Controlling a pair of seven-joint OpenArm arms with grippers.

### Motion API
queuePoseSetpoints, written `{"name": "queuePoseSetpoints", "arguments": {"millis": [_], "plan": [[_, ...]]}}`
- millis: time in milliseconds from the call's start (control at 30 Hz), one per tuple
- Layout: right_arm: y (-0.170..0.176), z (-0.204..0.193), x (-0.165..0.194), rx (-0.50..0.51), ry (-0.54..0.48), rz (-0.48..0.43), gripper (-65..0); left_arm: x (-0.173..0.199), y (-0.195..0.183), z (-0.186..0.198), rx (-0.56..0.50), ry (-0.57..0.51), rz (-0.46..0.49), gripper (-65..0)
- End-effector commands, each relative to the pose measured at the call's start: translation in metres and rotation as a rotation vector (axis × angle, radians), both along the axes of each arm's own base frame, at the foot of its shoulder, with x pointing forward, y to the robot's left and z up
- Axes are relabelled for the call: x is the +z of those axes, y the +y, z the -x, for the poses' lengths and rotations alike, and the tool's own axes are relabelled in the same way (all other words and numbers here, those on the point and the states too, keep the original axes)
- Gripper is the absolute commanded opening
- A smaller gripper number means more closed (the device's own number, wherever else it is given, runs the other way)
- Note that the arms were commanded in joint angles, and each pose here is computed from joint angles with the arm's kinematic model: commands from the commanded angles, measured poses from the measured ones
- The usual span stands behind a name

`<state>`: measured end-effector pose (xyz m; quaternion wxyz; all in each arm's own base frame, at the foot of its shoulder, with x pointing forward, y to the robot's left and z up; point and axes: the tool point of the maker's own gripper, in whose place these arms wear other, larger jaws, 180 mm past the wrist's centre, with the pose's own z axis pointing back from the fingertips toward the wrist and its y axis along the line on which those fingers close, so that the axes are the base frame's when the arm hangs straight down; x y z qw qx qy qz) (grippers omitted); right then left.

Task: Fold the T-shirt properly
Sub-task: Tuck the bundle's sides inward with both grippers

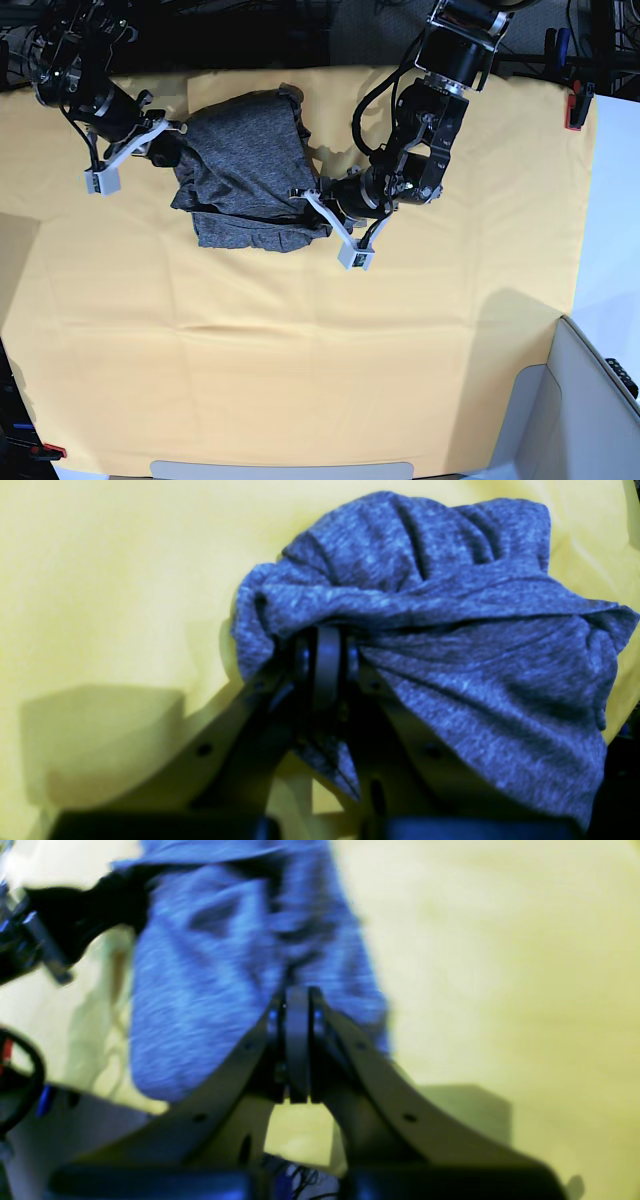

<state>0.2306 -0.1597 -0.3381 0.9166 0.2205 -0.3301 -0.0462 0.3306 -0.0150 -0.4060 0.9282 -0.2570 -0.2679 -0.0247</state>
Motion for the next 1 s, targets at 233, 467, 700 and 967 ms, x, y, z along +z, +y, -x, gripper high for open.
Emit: {"name": "queuePoseSetpoints", "arguments": {"millis": [233, 467, 700, 967], "plan": [[0.05, -0.017, 0.008, 0.124, -0.049, -0.06, -65.0, 0.003, 0.006, -0.006, 0.012, -0.014, -0.026, -64.8], [0.019, -0.018, -0.04, 0.061, 0.094, 0.082, -65.0, -0.001, 0.007, -0.001, 0.014, -0.001, -0.025, -64.8], [-0.023, -0.024, -0.012, 0.002, 0.007, 0.375, -65.0, -0.004, 0.006, 0.004, 0.011, 0.008, -0.026, -64.8], [-0.035, -0.034, 0.007, -0.024, -0.04, 0.466, -65.0, -0.005, 0.006, 0.005, 0.009, 0.009, -0.026, -64.8]]}}
